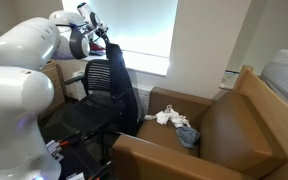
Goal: Take the black jumper off the sofa and put it on the back of the black chair
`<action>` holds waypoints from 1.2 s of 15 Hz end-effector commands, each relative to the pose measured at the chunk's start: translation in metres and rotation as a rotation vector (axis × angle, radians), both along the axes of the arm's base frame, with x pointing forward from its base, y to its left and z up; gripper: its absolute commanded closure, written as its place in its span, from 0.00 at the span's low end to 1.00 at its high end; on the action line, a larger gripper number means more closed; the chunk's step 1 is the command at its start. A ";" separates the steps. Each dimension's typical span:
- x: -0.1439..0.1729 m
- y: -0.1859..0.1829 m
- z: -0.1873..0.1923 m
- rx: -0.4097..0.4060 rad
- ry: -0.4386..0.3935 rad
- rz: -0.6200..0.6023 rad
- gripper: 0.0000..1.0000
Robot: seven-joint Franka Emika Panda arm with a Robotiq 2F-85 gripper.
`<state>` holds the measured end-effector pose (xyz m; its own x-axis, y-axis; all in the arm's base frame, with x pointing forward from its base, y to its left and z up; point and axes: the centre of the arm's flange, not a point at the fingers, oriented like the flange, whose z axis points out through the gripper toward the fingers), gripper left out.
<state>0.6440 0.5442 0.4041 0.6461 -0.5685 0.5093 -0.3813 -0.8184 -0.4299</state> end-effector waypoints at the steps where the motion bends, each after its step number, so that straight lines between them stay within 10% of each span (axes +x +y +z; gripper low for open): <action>1: 0.000 0.000 0.000 0.000 0.000 0.000 0.91; 8: -0.052 -0.027 -0.027 -0.088 0.376 -0.135 0.98; 17: -0.027 -0.004 -0.037 -0.100 0.342 -0.123 0.91; 18: -0.027 -0.004 -0.037 -0.100 0.342 -0.123 0.66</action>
